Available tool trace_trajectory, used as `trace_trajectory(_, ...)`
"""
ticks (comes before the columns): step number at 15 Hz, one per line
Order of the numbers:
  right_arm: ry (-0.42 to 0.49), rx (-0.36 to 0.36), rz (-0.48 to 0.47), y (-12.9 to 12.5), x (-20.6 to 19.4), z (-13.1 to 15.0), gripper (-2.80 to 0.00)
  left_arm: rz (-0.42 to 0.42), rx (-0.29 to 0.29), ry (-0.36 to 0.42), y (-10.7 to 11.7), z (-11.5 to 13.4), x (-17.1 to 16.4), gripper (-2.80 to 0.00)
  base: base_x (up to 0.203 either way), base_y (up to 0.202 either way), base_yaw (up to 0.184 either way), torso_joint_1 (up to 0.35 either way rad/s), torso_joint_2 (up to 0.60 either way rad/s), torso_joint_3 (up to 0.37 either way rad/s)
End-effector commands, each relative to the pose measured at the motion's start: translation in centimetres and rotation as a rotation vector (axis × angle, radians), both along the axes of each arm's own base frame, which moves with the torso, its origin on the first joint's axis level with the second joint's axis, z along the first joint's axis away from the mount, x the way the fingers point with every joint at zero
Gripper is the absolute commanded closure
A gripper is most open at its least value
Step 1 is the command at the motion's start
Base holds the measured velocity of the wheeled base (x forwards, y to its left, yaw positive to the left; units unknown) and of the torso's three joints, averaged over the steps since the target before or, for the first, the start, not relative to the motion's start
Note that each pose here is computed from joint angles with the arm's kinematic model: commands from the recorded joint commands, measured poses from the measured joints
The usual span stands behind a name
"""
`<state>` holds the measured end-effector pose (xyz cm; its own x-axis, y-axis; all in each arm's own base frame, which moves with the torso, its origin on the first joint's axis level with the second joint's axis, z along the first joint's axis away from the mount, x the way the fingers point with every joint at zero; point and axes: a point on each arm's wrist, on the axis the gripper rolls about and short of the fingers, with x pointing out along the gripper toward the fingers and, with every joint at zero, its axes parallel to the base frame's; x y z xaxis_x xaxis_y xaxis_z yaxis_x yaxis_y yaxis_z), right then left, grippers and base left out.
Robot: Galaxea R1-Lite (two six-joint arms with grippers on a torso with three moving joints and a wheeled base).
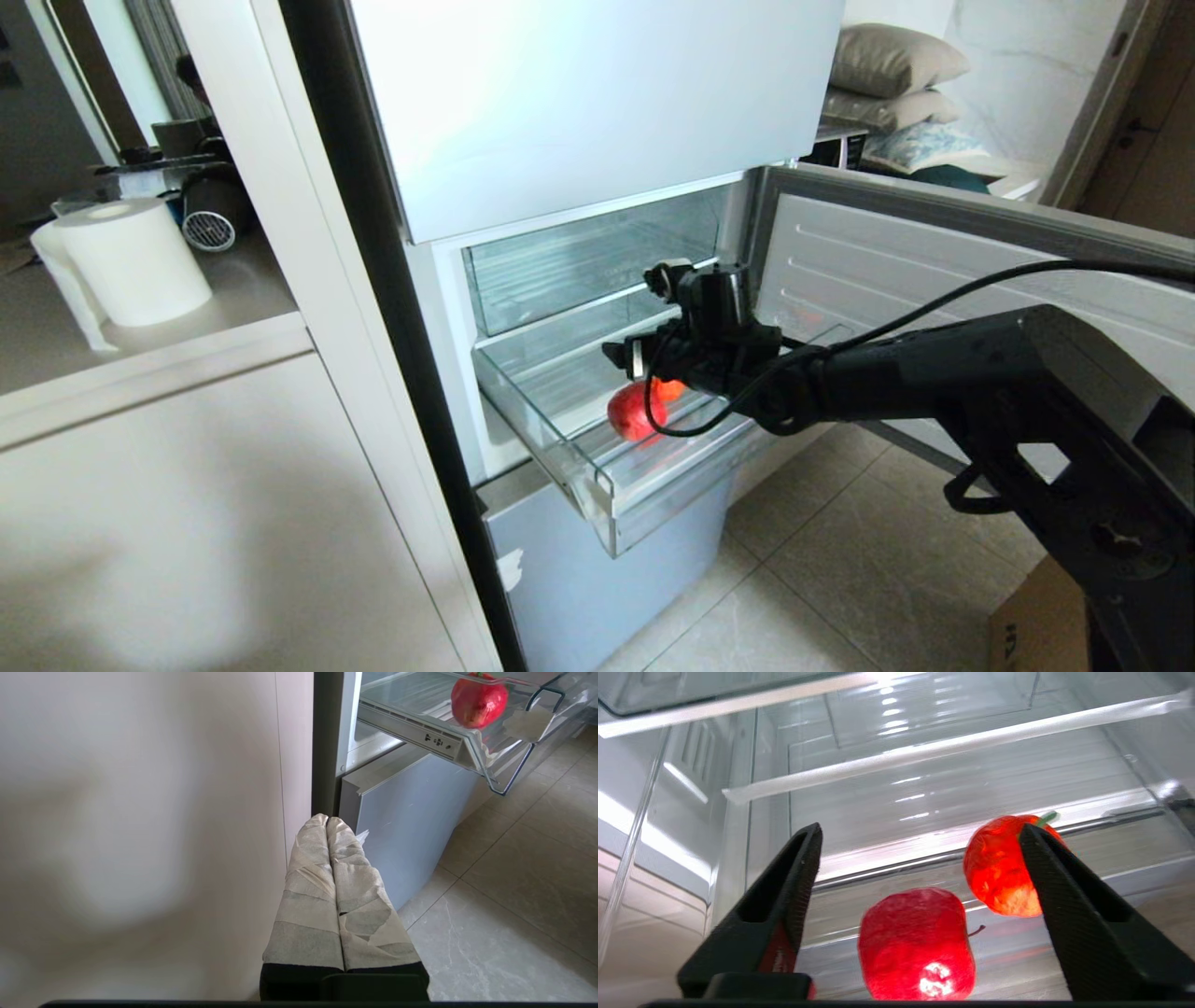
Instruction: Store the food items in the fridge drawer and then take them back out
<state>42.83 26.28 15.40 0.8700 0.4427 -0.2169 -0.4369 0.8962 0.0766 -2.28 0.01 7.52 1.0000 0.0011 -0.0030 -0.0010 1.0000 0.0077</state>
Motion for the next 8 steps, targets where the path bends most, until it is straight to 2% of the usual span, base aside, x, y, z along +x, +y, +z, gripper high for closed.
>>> trace_trajectory(1,-0.015,0.025,-0.004,-0.2,-0.4,1.2,-2.8,0.0,0.0,0.002,0.0,0.0,0.0,0.0,0.0,0.0,0.0,0.0,0.0,0.0)
trace_trajectory(3,-0.026,0.051,-0.006,-1.2,-2.0,3.6,-2.8,0.0,0.0,0.002,0.0,0.0,0.0,0.0,0.0,0.0,0.0,0.0,0.0,0.0)
trace_trajectory(4,-0.022,0.049,-0.006,-2.0,-3.3,4.7,0.0,0.0,0.0,0.002,0.0,0.0,0.0,0.0,0.0,0.0,0.0,0.0,0.0,0.0)
trace_trajectory(6,-0.015,0.044,0.0,-3.6,-6.3,6.7,0.0,0.0,0.0,0.002,0.0,0.0,0.0,0.0,0.0,0.0,0.0,0.0,0.0,0.0)
trace_trajectory(8,0.034,0.012,0.004,-5.3,-9.4,6.6,0.0,0.0,0.0,0.002,0.0,0.0,0.0,0.0,0.0,0.0,0.0,0.0,0.0,0.0)
